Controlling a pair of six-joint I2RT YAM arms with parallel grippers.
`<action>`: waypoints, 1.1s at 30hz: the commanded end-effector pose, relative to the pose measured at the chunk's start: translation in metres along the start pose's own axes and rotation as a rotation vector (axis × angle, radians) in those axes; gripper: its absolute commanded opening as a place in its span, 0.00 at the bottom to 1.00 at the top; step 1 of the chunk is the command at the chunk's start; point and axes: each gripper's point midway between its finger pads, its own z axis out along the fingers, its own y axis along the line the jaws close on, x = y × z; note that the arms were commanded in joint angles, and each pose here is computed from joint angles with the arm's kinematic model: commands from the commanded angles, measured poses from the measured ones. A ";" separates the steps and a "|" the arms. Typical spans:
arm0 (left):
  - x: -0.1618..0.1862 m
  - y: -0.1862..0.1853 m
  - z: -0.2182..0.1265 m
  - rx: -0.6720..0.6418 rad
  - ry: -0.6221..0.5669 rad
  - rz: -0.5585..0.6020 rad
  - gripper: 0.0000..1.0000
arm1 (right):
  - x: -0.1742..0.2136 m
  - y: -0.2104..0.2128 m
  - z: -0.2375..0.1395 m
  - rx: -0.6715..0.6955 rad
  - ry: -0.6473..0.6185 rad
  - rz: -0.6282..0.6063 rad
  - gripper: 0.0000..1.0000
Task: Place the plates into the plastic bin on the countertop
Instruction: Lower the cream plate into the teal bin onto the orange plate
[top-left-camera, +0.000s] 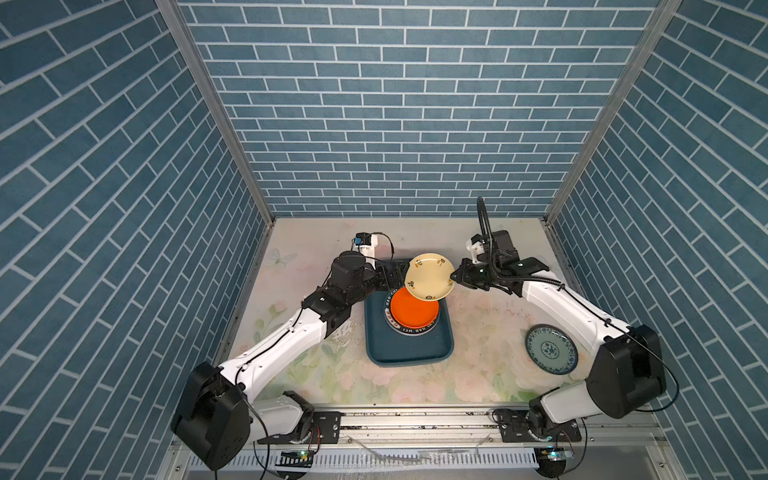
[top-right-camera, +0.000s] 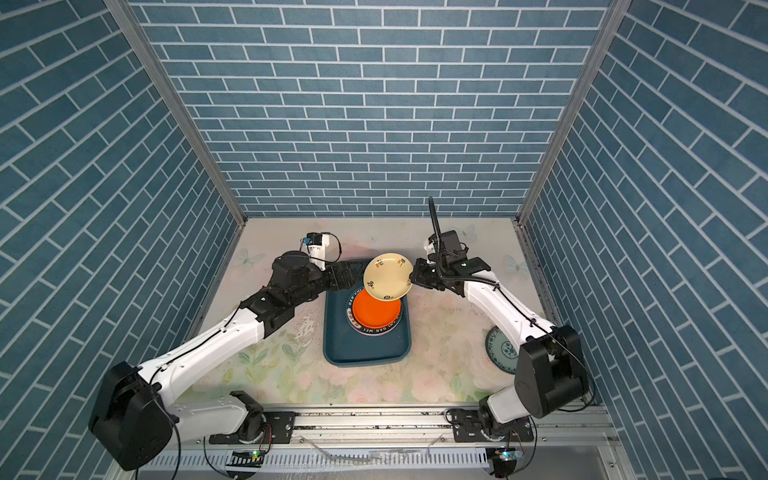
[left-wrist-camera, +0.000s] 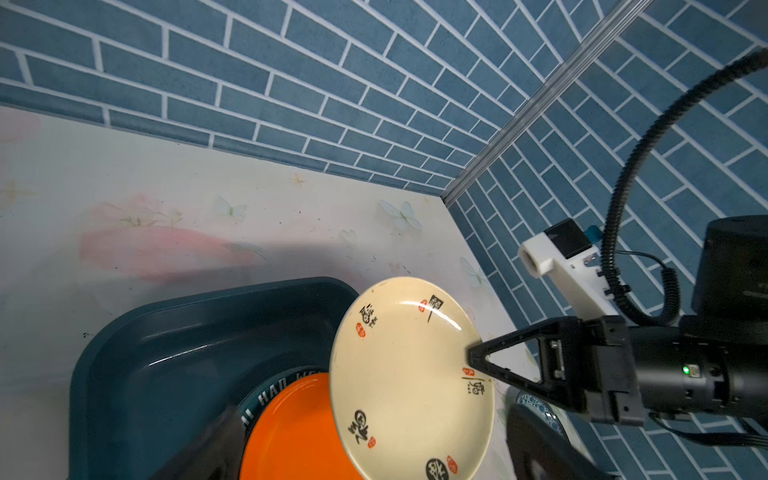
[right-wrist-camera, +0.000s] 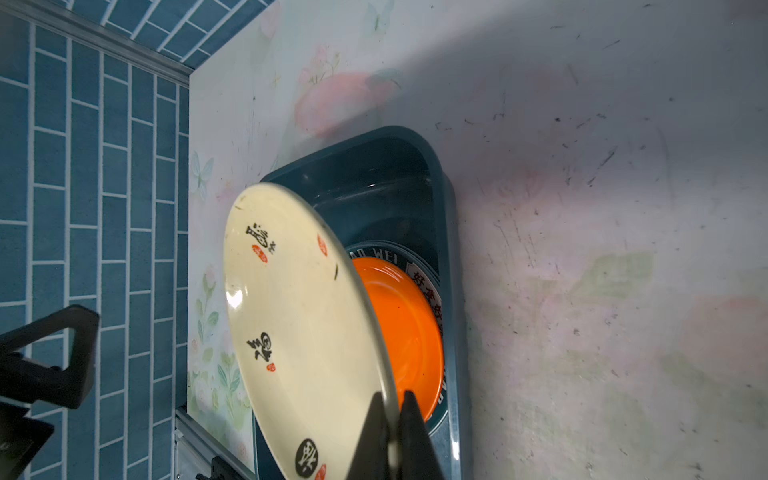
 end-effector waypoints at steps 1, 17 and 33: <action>0.001 0.013 -0.007 -0.048 -0.009 -0.010 1.00 | -0.001 0.018 0.015 -0.064 0.024 -0.001 0.00; 0.003 0.016 -0.007 -0.059 0.004 -0.016 1.00 | 0.039 0.000 0.068 0.079 0.229 -0.062 0.00; 0.004 0.014 0.005 -0.042 0.028 -0.023 1.00 | 0.064 -0.013 0.070 0.128 0.311 -0.062 0.00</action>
